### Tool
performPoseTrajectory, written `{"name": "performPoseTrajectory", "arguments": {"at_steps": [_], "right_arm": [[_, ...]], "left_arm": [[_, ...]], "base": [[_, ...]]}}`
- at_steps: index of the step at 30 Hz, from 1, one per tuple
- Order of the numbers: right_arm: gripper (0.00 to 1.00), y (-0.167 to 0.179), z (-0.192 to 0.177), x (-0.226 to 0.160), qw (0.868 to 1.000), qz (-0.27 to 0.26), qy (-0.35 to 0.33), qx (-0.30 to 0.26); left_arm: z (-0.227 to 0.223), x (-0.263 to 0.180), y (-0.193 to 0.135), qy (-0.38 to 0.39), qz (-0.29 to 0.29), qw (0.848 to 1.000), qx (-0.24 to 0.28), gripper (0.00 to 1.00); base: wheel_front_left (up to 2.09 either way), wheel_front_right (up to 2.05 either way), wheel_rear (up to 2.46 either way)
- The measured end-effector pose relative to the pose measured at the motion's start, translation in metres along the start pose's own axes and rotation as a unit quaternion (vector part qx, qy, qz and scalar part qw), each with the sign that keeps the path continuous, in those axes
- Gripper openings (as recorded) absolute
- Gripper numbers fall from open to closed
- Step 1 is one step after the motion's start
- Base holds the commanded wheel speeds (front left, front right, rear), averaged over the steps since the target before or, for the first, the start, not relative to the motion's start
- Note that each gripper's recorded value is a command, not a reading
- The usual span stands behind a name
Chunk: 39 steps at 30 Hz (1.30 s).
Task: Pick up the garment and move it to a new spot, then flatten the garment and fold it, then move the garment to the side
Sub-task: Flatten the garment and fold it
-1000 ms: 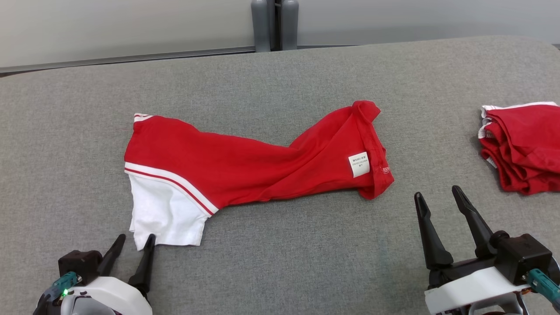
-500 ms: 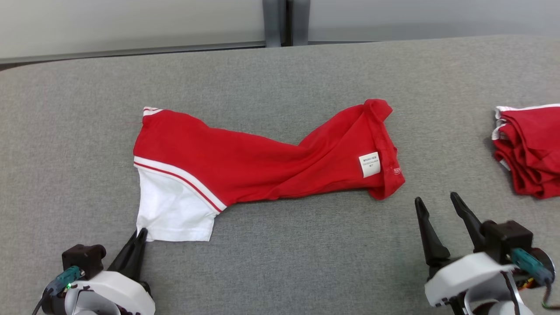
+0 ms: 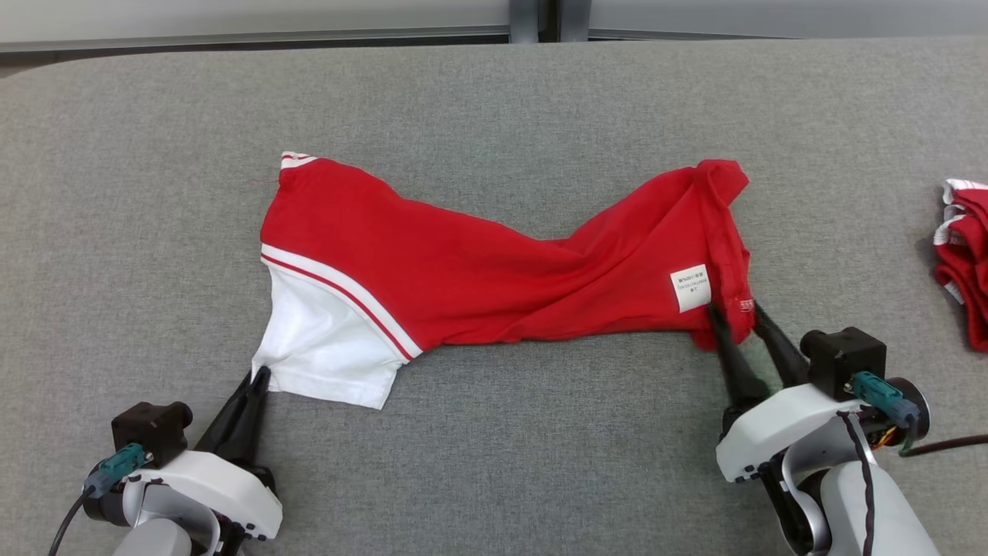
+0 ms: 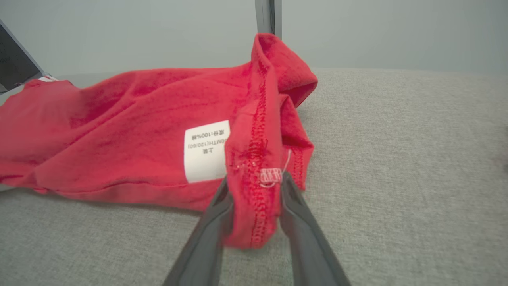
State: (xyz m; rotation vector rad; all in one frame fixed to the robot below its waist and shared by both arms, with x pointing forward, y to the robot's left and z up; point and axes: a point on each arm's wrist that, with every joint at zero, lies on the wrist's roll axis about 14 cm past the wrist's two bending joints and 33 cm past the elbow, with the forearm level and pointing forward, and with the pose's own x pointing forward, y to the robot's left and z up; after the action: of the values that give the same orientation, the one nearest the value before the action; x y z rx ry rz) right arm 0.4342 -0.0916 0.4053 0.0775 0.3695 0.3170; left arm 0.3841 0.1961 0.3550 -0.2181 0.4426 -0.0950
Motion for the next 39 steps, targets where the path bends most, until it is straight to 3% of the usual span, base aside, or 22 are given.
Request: {"name": "performPoseTrajectory", "arguments": {"at_steps": [8, 12, 16, 22, 26, 30, 33, 37, 39], "right_arm": [[0.0, -0.01, 0.011, 0.002, 0.999, -0.013, -0.029, 0.006], [0.0, -0.012, 0.038, -0.004, 0.997, -0.017, -0.073, 0.006], [0.0, -0.012, 0.075, -0.014, 0.992, -0.018, -0.125, -0.001], [0.0, -0.014, 0.14, -0.04, 0.977, -0.011, -0.211, 0.004], [0.0, -0.013, 0.191, -0.064, 0.961, -0.002, -0.276, -0.01], [0.0, -0.012, 0.238, -0.09, 0.941, 0.005, -0.336, -0.032], [0.0, -0.012, 0.268, -0.108, 0.926, 0.008, -0.374, -0.044], [0.0, -0.014, 0.293, -0.13, 0.913, 0.006, -0.406, -0.049], [0.0, -0.017, 0.296, -0.133, 0.911, 0.001, -0.408, -0.056]], "left_arm": [[0.021, 0.001, 0.009, -0.038, 0.007, 0.999, 0.003, 0.0], [0.066, 0.002, 0.006, -0.105, 0.003, 0.994, 0.015, 0.0], [0.129, -0.006, -0.004, -0.199, -0.008, 0.979, 0.035, 0.0], [0.219, -0.035, -0.03, -0.337, -0.031, 0.941, 0.032, 0.0], [0.284, -0.063, -0.059, -0.428, -0.064, 0.901, 0.034, 0.0], [0.353, -0.102, -0.094, -0.513, -0.105, 0.85, 0.064, 0.0], [0.389, -0.126, -0.119, -0.55, -0.132, 0.821, 0.083, 0.0], [0.421, -0.151, -0.151, -0.572, -0.165, 0.797, 0.102, 0.0], [0.424, -0.147, -0.157, -0.565, -0.17, 0.801, 0.104, 0.0]], "base": [[0.0, 0.0, 0.0], [0.0, 0.0, 0.0], [0.0, 0.0, 0.0], [0.0, 0.0, 0.0], [0.0, 0.0, 0.0], [0.0, 0.0, 0.0], [0.0, 0.0, 0.0], [0.0, 0.0, 0.0], [0.0, 0.0, 0.0]]}}
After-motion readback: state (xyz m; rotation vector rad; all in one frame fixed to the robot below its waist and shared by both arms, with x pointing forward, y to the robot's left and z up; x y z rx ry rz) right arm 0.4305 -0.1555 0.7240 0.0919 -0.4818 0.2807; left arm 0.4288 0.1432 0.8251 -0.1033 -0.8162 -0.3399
